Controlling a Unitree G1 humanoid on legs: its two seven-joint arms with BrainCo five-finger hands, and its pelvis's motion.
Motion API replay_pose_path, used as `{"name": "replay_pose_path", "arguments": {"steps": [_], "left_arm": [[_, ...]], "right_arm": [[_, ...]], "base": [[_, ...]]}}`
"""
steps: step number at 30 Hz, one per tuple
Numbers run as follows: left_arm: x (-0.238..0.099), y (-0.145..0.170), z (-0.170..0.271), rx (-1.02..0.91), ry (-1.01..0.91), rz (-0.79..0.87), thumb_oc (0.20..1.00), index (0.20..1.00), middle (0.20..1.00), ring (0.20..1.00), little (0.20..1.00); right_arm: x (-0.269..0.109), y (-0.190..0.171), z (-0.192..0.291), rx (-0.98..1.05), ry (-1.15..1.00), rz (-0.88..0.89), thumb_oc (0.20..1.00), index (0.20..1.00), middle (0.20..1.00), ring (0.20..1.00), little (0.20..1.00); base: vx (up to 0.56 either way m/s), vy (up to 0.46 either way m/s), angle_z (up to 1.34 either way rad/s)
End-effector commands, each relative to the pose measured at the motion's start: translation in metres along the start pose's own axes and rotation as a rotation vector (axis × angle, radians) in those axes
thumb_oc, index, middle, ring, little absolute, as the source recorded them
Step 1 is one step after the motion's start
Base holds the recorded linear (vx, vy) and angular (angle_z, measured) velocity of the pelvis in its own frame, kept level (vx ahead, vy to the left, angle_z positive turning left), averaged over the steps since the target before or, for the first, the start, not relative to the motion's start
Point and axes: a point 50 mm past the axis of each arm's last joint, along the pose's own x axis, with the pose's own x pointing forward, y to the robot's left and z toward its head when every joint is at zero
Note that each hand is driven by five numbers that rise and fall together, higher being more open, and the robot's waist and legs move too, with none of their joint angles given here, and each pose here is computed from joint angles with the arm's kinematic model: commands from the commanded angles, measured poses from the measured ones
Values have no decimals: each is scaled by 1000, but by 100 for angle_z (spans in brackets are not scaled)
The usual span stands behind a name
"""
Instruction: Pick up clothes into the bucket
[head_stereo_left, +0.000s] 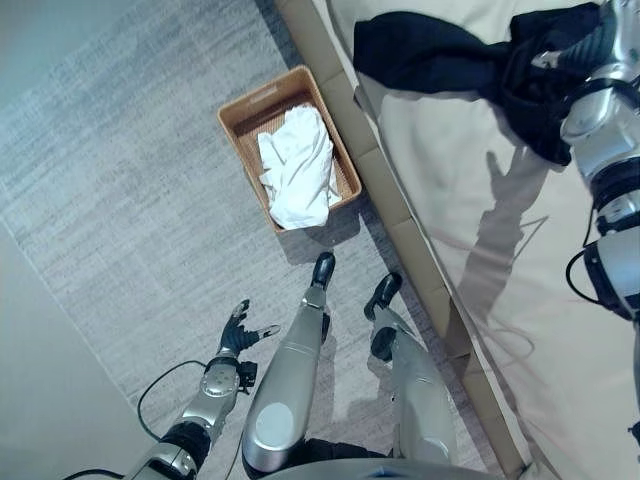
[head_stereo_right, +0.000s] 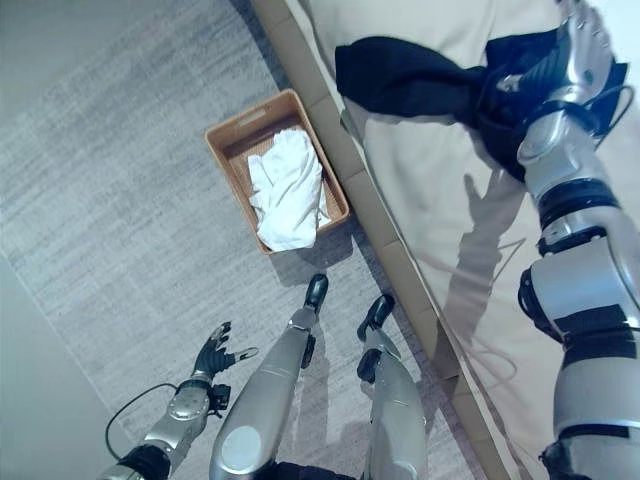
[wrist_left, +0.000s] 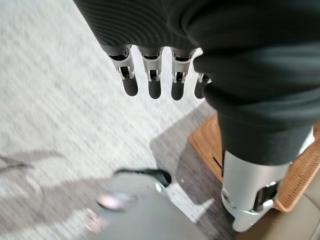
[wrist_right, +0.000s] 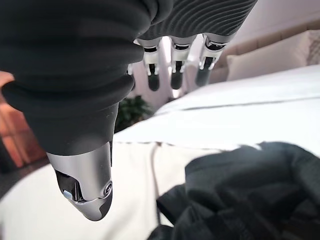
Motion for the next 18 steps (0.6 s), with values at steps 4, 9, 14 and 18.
{"name": "replay_pose_path", "arguments": {"steps": [4,9,14,18], "left_arm": [[0,-5,25,-83,-115,-21,1000,1000,1000,1000,1000],[-2,-6,30,-126,-135,-24,1000,1000,1000,1000,1000],[-4,-5,29,-139,-129,-23,1000,1000,1000,1000,1000],[-5,-4,30,-172,-130,-13,1000,1000,1000,1000,1000]], "right_arm": [[20,-64,-24,-38,74,-175,1000,1000,1000,1000,1000],[23,-80,-39,-14,146,-185,1000,1000,1000,1000,1000],[23,-84,-46,-14,181,-163,1000,1000,1000,1000,1000],[24,-92,-52,-29,211,-137,1000,1000,1000,1000,1000]], "base": [[28,-69,17],[16,-59,12],[7,-44,6],[-8,-59,7]]}}
